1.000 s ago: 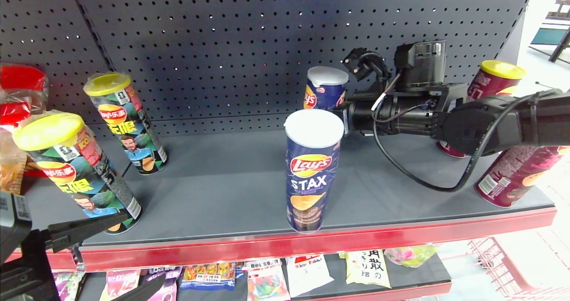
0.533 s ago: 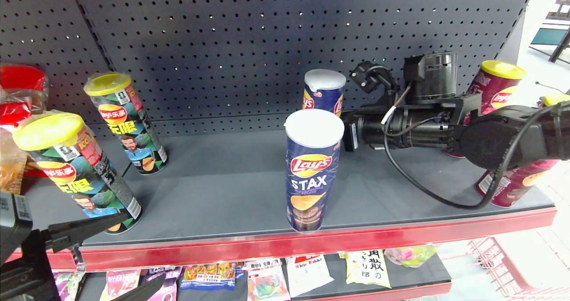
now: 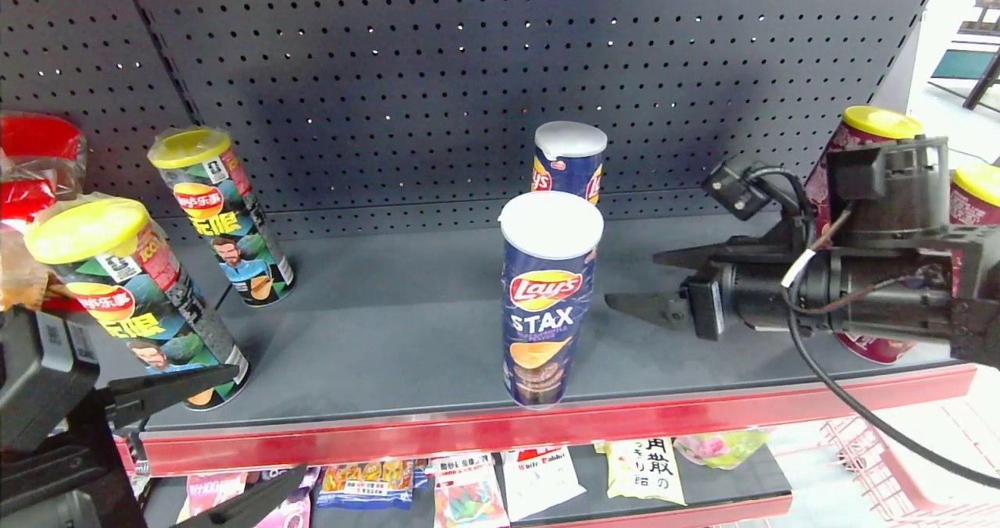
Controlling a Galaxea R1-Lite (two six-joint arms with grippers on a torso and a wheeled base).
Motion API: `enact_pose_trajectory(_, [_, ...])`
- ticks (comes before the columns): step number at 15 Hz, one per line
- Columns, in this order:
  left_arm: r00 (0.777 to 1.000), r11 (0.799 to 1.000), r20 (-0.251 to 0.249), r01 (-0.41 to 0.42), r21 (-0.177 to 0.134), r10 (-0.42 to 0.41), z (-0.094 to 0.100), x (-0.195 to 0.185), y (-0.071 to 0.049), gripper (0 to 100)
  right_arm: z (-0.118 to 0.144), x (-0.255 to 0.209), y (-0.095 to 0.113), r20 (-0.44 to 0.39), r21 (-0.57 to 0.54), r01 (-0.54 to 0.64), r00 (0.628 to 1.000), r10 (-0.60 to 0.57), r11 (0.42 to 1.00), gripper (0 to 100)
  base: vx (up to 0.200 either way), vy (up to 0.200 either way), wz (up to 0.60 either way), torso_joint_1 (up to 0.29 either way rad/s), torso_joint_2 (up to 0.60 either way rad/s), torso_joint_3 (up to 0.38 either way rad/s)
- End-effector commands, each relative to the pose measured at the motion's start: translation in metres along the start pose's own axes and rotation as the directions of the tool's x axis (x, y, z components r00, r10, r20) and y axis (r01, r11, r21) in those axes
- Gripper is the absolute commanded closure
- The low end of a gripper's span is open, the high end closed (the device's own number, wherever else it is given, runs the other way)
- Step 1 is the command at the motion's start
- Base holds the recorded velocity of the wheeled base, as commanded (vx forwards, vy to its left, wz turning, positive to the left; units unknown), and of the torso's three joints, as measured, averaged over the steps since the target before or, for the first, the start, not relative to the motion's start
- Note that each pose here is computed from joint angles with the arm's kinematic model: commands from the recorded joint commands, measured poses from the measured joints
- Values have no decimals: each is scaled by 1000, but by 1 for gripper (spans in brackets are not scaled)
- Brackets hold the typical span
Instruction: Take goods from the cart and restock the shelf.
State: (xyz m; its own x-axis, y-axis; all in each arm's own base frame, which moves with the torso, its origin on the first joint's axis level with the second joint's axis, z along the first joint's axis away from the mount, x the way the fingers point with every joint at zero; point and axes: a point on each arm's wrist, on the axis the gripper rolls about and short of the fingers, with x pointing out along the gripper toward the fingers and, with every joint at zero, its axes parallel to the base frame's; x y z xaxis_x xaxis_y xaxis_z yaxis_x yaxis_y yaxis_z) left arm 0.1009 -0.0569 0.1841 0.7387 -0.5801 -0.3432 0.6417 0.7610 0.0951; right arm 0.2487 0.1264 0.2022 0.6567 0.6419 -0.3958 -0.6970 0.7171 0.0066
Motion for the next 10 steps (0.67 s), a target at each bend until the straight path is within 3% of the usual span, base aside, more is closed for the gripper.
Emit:
enact_pose_trajectory(1, [999, 1000, -46, 1, -5, -1, 9, 26, 6, 0, -29, -73, 24, 45, -14, 22, 999, -21, 1000, 0, 0, 0, 0, 0, 0, 0])
enact_pose_trajectory(4, [998, 1000, -56, -29, 0, 29, 11, 52, 11, 0, -56, -114, 38, 81, -18, 60, 995, -58, 998, 0, 0, 0, 0, 0, 0, 0])
enact_pose_trajectory(5, [999, 1000, -45, -24, 2, 24, 11, 70, 13, 0, -72, -139, 44, 129, -15, 121, 985, -118, 993, 0, 0, 0, 0, 0, 0, 0])
enact_pose_trajectory(8, [997, 999, -65, 37, 12, -36, 12, 96, 6, 0, -95, -175, 53, 224, 11, 287, 933, -282, 958, 0, 0, 0, 0, 0, 0, 0])
enact_pose_trajectory(10, [995, 998, -82, 57, 13, -56, 19, 121, 7, 0, -108, -199, 60, 234, 61, 401, 885, -403, 914, 0, 0, 0, 0, 0, 0, 0])
